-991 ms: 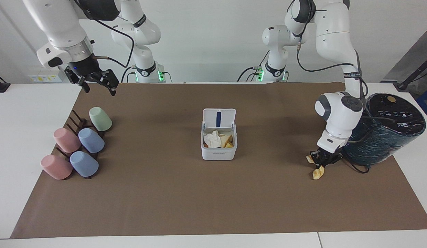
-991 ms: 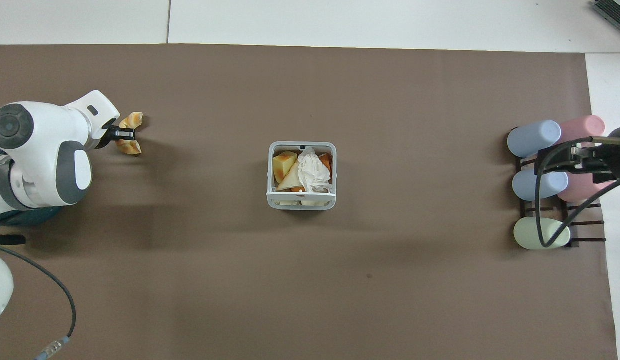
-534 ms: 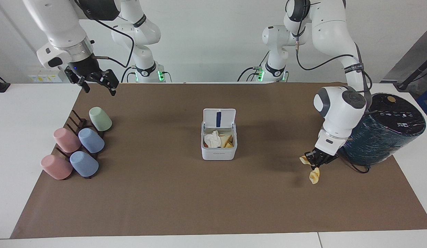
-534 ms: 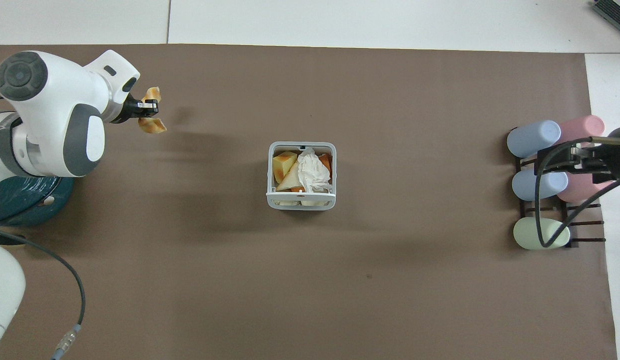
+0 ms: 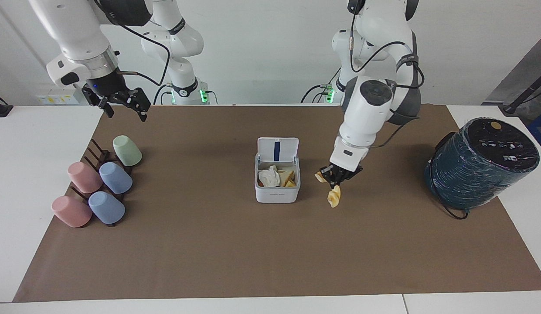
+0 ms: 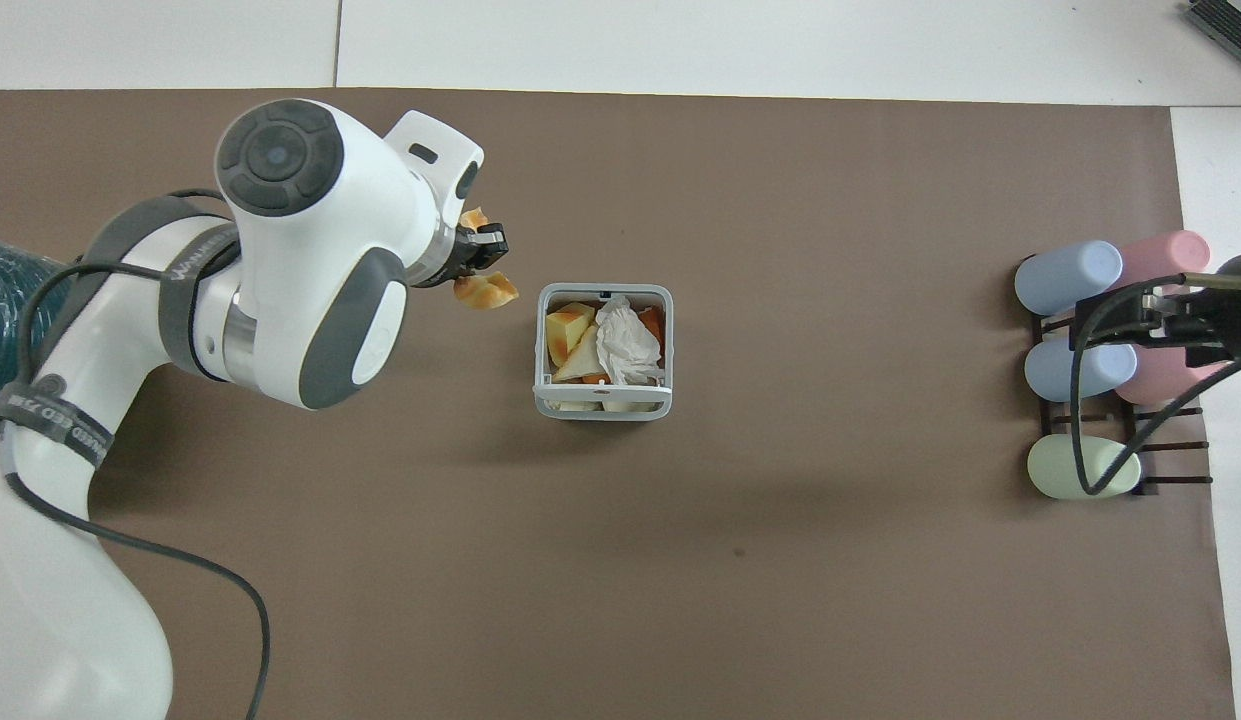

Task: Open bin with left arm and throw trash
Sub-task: 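Carry the croissant over the bin and release it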

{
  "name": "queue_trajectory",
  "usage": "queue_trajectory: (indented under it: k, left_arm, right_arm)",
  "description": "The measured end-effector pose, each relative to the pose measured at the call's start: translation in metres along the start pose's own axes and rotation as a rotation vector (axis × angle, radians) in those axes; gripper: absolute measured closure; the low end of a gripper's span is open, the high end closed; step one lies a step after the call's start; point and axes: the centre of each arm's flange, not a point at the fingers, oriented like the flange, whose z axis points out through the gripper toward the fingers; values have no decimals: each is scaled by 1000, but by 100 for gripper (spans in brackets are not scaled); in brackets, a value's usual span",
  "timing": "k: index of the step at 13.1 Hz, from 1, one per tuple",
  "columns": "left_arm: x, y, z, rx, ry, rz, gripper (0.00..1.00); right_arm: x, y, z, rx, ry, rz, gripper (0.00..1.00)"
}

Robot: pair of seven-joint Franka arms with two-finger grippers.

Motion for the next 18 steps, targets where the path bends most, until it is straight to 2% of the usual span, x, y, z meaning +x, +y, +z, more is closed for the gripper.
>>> queue_trajectory:
  k: [5, 8, 10, 11, 14, 17, 18]
  left_arm:
    - [-69, 72, 10, -26, -6, -59, 93]
    - [-98, 75, 39, -32, -5, -46, 93]
    - [-103, 69, 48, -27, -8, -46, 93]
    - [-103, 68, 46, -28, -6, -48, 83]
    - [-96, 67, 31, -45, 13, -57, 45]
    - [-75, 65, -3, -39, 17, -81, 10]
    - [-63, 57, -17, -29, 14, -100, 10]
  right_arm:
    - [0, 0, 0, 0, 0, 0, 0]
    - [0, 0, 0, 0, 0, 0, 0]
    - [0, 0, 0, 0, 0, 0, 0]
    - [0, 0, 0, 0, 0, 0, 0]
    - [0, 0, 0, 0, 0, 0, 0]
    - [0, 0, 0, 0, 0, 0, 0]
    - [0, 0, 0, 0, 0, 0, 0]
